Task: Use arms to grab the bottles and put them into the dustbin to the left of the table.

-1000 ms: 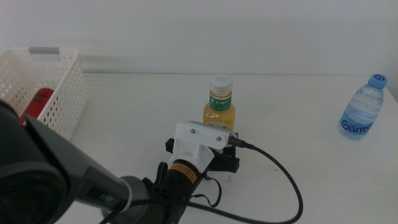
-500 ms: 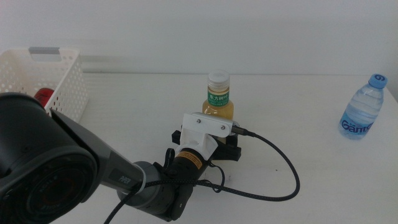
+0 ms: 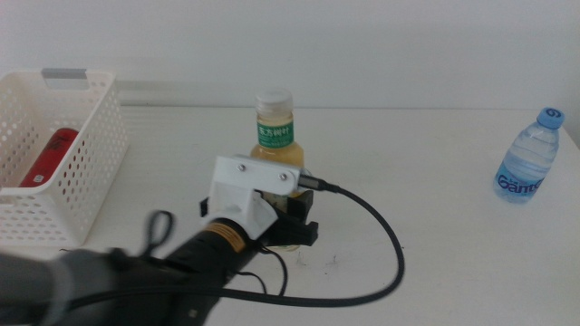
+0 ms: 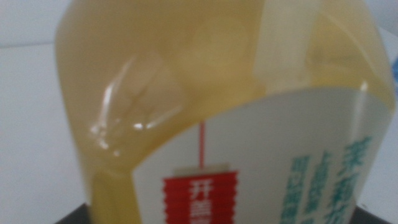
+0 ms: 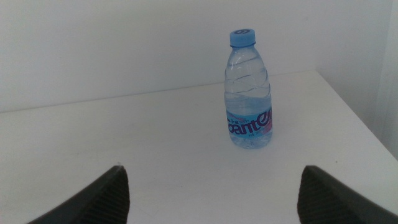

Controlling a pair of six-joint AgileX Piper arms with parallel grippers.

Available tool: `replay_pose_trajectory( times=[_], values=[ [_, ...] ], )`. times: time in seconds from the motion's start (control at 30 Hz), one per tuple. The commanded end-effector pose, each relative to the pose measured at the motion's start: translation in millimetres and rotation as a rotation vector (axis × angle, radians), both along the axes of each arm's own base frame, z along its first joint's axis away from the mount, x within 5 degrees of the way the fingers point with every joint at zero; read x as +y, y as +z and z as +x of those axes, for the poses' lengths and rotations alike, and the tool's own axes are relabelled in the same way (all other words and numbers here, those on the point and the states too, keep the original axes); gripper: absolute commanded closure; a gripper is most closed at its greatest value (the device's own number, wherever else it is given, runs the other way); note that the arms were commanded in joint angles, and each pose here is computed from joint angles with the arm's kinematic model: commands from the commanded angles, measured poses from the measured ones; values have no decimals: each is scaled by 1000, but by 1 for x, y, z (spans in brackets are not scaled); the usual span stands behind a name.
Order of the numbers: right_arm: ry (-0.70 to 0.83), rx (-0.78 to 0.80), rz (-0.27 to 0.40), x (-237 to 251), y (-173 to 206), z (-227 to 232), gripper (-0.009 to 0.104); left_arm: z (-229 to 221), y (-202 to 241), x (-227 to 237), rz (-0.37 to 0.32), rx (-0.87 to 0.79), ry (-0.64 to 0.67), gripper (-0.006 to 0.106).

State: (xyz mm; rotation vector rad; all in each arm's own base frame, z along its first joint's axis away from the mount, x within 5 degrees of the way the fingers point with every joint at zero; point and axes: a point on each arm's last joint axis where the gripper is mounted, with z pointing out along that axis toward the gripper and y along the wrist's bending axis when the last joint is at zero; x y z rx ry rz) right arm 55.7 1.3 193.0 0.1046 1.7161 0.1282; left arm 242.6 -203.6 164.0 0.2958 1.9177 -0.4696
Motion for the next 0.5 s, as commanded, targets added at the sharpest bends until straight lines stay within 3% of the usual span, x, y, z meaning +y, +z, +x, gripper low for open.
replay_pose_trajectory(
  times=[0.0,0.1,0.27,0.47],
  values=[
    [-5,-10,-9,0,0,0,18,-10,28,7,-21,-17,-9,102],
    [-5,-10,-9,0,0,0,18,-20,46,17,28,41,-49,102],
    [-5,-10,-9,0,0,0,18,-22,68,37,42,220,-75,102],
    [-5,-10,-9,0,0,0,18,-3,88,61,181,454,-118,102]
  ],
)
